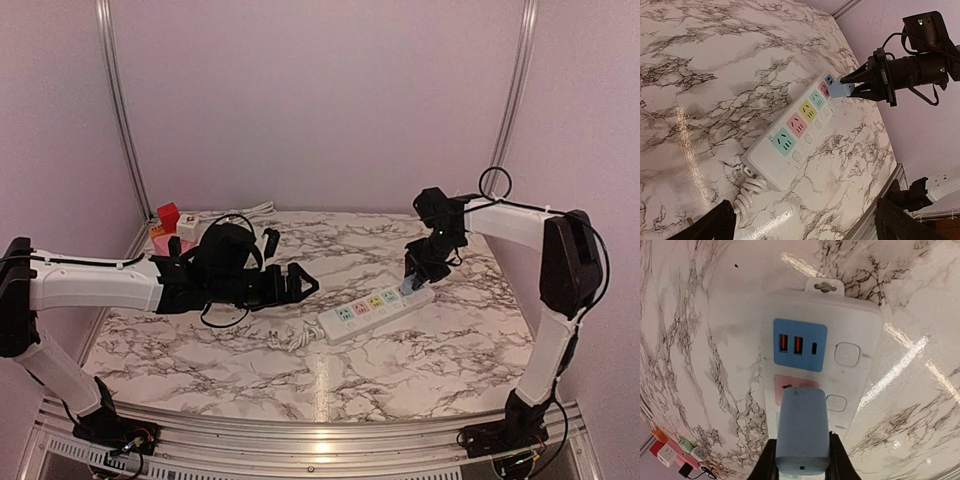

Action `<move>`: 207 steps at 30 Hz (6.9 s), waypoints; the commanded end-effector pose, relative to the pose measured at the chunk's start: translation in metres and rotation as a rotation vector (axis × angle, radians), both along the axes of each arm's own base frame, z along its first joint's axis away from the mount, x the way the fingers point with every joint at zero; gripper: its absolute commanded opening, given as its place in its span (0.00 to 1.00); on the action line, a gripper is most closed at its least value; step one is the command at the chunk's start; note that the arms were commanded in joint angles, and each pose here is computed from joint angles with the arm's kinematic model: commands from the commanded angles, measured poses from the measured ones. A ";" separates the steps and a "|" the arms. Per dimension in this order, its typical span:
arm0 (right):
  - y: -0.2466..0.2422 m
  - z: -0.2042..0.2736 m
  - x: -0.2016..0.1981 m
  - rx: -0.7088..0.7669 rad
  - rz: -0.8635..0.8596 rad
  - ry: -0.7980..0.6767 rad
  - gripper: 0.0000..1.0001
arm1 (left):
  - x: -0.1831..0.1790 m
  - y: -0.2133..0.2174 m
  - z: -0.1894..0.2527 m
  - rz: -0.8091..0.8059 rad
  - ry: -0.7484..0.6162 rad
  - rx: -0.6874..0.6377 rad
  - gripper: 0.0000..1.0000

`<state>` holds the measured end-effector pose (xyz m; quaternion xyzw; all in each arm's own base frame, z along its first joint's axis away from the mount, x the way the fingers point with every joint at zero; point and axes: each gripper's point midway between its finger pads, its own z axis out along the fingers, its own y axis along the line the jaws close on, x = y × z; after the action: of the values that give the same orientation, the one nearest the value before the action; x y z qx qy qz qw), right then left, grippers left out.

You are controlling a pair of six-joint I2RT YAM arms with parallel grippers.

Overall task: Insert the plug
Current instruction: Insert the socket into the socket slot, then pick up the plug at the corner of the board.

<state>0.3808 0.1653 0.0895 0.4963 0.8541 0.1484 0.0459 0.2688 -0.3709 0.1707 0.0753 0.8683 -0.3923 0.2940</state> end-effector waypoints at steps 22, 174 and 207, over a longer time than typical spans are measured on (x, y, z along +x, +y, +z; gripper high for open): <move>0.016 0.004 0.005 0.052 0.063 -0.079 0.00 | 0.002 -0.006 0.004 -0.007 0.003 -0.045 0.99; -0.035 0.068 0.030 -0.502 0.025 -0.154 0.70 | 0.010 0.010 0.000 0.022 -0.022 -0.001 0.99; -0.011 0.195 -0.039 -0.639 0.455 -0.826 0.98 | 0.158 0.172 -0.073 0.491 -0.011 0.443 0.99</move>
<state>0.3424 0.1562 0.2649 0.1616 0.8710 0.0553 0.4607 0.4168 -0.2031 0.1087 -0.0567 0.9167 -0.1116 0.3794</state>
